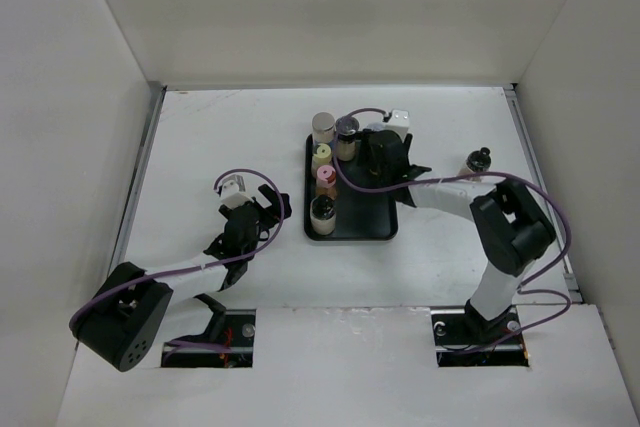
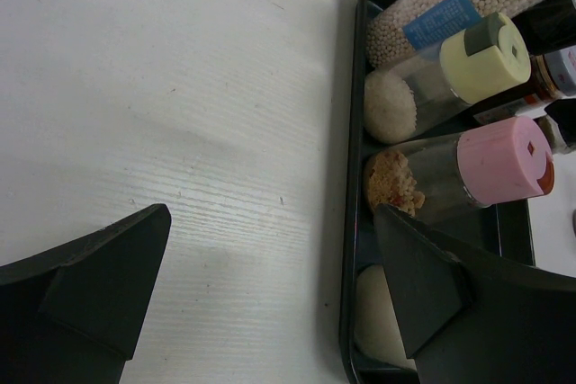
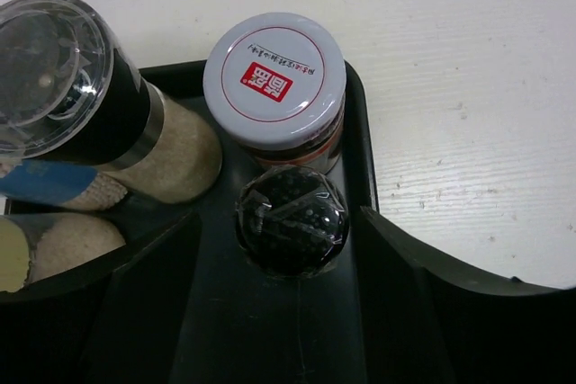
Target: Organize the condiment bottles
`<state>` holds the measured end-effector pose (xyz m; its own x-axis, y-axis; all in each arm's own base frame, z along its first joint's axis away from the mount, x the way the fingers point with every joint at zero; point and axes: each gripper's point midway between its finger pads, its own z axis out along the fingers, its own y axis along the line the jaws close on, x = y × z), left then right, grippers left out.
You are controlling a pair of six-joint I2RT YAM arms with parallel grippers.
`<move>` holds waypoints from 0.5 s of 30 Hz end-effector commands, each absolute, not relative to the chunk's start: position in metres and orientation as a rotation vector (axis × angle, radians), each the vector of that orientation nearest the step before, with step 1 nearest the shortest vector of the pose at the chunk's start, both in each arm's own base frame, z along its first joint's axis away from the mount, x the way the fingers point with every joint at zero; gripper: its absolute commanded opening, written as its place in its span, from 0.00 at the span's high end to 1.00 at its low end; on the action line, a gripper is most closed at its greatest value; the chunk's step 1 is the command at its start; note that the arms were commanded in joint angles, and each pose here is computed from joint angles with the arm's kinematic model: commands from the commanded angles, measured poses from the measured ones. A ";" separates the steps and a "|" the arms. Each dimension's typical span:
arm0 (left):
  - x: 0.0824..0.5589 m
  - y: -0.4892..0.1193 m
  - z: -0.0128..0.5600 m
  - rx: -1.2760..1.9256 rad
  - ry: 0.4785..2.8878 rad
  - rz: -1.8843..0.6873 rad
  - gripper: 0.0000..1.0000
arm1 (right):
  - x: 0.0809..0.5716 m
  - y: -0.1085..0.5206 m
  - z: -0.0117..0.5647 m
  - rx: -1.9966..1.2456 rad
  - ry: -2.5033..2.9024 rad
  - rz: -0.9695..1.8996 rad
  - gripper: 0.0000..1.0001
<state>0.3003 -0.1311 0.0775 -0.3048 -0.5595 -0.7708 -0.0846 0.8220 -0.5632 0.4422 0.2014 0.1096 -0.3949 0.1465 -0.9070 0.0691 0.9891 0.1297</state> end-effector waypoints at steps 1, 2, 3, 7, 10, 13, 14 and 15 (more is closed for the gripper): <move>0.309 -0.139 0.099 -0.499 1.776 -0.566 0.00 | 0.445 0.209 0.154 0.186 1.883 0.161 0.21; 0.309 -0.139 0.099 -0.499 1.778 -0.567 0.00 | 0.442 0.207 0.161 0.186 1.878 0.163 0.19; 0.309 -0.139 0.098 -0.499 1.779 -0.566 0.00 | 0.439 0.204 0.169 0.189 1.869 0.167 0.18; 0.308 -0.139 0.101 -0.500 1.769 -0.571 0.00 | 0.422 0.165 0.198 0.273 1.803 0.138 0.14; 0.308 -0.139 0.099 -0.497 1.778 -0.570 0.00 | 0.409 0.115 0.210 0.368 1.765 0.061 0.09; 0.307 -0.142 0.101 -0.490 1.773 -0.580 0.00 | 0.394 0.053 0.209 0.494 1.733 -0.070 0.05; 0.307 -0.142 0.101 -0.492 1.773 -0.576 0.00 | 0.387 0.033 0.208 0.536 1.724 -0.119 0.04; 0.308 -0.142 0.100 -0.492 1.776 -0.574 0.00 | 0.380 0.015 0.206 0.574 1.717 -0.166 0.02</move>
<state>0.2994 -0.1333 0.0776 -0.3083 -0.5605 -0.7686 -0.0801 0.8204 -0.5662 0.3996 0.0633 0.2235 -0.1121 0.3049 -0.9458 0.3033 0.9169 0.2596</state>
